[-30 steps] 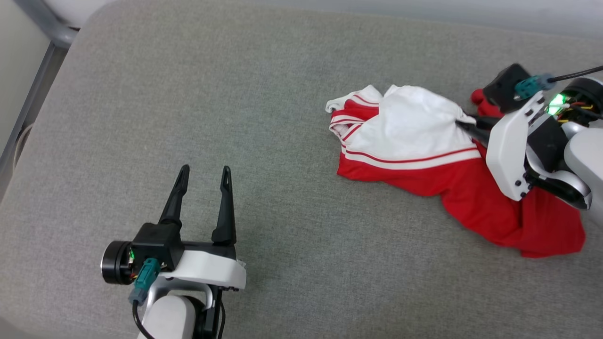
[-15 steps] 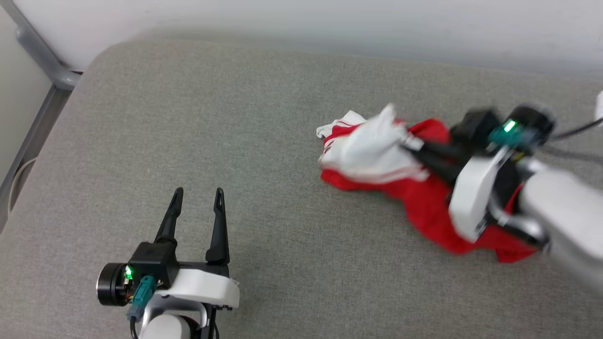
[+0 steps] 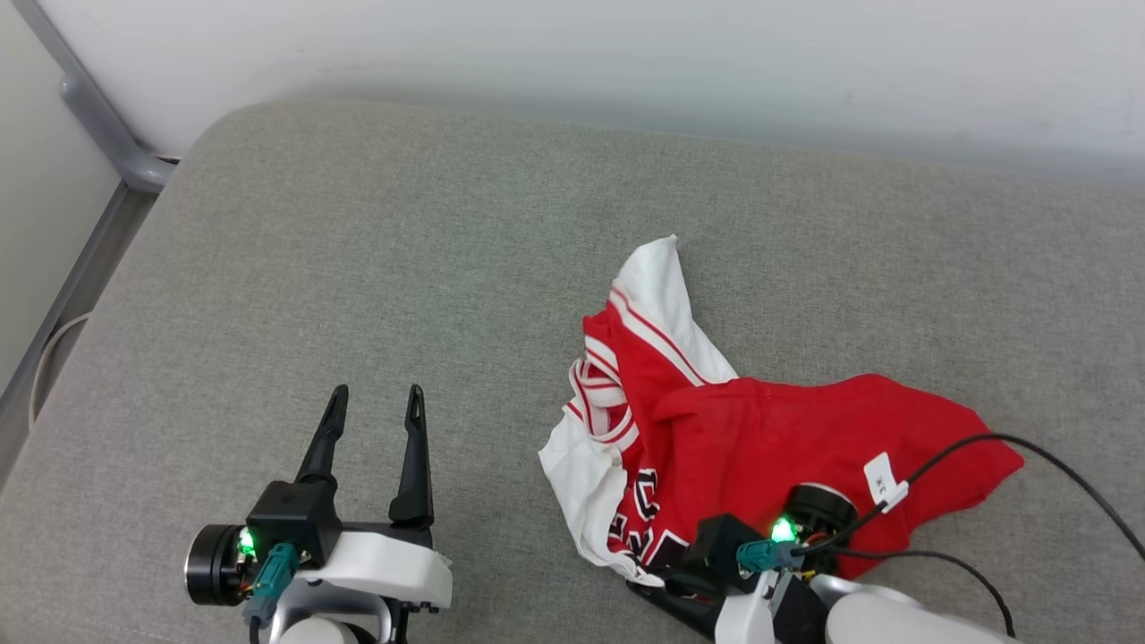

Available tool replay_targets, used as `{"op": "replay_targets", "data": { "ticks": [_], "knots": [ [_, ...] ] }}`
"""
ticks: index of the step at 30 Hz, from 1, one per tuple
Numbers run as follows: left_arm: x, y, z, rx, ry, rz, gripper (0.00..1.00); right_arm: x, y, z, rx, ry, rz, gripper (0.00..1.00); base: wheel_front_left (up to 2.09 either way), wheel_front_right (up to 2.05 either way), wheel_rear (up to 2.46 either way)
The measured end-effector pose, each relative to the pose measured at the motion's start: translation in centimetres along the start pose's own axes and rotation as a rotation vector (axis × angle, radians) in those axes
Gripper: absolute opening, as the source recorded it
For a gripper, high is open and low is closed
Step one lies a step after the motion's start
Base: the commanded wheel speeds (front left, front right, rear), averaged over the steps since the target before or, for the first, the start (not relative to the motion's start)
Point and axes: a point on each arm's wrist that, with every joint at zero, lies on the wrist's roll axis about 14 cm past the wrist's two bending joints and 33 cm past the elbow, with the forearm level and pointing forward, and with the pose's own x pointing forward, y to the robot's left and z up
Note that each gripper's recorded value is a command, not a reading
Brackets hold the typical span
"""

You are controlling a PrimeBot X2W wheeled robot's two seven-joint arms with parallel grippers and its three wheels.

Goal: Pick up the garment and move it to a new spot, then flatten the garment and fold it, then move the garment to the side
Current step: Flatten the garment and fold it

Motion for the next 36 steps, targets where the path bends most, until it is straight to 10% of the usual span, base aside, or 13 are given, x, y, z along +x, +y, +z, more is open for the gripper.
{"op": "replay_targets", "data": {
  "ticks": [4,5,6,7,25,36],
  "knots": [
    [-0.2,0.1,0.0,-0.001,0.002,0.003,1.0,0.1,-0.2,0.1,0.012,-0.022,-0.021,0.0,0.0,0.0,0.0],
    [-0.3,0.1,-0.1,-0.002,0.004,0.004,1.0,0.0,-0.4,0.5,0.017,-0.042,-0.034,0.13,0.0,0.0,0.0],
    [-0.5,0.2,-0.2,-0.002,0.007,0.005,1.0,-0.2,-0.7,0.9,0.02,-0.064,-0.049,0.41,0.0,0.0,0.0],
    [-0.7,0.2,-0.2,-0.002,0.009,0.007,1.0,-0.4,-1.2,1.6,0.015,-0.097,-0.069,1.0,0.0,0.0,0.0],
    [-1.5,-0.2,0.2,0.023,-0.003,-0.02,1.0,-11.0,-13.2,14.5,-0.139,-0.44,-0.5,1.0,0.0,0.0,0.0],
    [0.6,-0.4,-0.5,0.034,0.011,-0.027,1.0,-7.6,-17.7,10.8,-0.072,-0.012,-0.423,1.0,0.0,0.0,0.0]
  ]
}}
